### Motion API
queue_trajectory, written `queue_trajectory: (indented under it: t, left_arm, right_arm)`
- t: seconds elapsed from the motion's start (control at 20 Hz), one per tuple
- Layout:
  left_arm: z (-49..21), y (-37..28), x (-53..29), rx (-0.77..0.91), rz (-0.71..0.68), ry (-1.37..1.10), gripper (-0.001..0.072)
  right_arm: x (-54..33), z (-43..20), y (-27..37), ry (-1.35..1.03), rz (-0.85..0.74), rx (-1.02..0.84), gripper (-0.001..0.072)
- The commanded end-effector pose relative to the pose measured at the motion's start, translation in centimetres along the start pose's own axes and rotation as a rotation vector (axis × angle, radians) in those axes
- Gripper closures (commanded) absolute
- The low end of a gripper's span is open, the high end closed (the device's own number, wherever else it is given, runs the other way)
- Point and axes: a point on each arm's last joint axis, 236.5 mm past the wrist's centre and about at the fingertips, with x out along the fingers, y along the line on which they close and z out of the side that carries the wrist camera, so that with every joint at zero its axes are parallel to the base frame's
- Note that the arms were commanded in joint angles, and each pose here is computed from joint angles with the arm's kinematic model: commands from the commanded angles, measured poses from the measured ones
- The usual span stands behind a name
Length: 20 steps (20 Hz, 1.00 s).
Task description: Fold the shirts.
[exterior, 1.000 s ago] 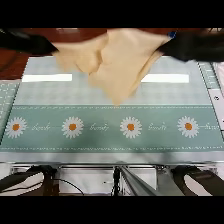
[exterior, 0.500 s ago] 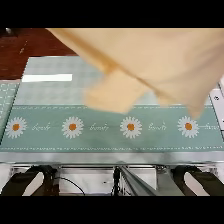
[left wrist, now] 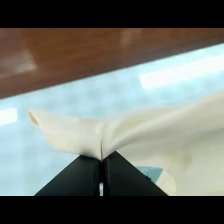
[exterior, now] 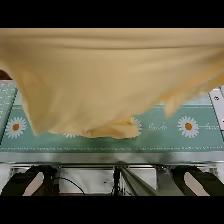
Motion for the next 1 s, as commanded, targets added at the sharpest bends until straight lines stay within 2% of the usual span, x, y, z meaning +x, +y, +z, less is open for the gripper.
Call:
queue_trajectory:
  t: [0.0, 0.15, 0.4, 0.6, 0.8, 0.95]
  left_arm:
    - [-1.4, -4.1, 1.9, -0.072, -0.210, 0.080, 0.0683]
    - [-5.0, -4.1, 5.4, -0.122, -0.263, 0.208, 0.0683]
    - [-11.4, -1.8, 15.4, -0.245, -0.248, 0.291, 0.0682]
    - [-15.3, -1.5, 23.2, -0.320, -0.236, 0.302, 0.0682]
    - [-16.2, -4.9, 30.3, -0.360, -0.294, 0.294, 0.0682]
    - [-16.5, -5.6, 34.8, -0.366, -0.260, 0.242, 0.0681]
  right_arm:
    - [0.7, -2.3, 1.1, 0.108, 0.059, 0.035, 0.0696]
    - [4.1, -4.5, -0.2, 0.233, 0.058, 0.073, 0.0695]
    - [14.1, -9.7, -5.3, 0.468, 0.006, 0.091, 0.0695]
    - [21.6, -9.5, -7.7, 0.452, 0.012, 0.121, 0.0695]
    - [27.0, -8.9, -6.8, 0.441, 0.123, 0.188, 0.0695]
    - [30.0, -9.5, -7.9, 0.451, 0.115, 0.203, 0.0695]
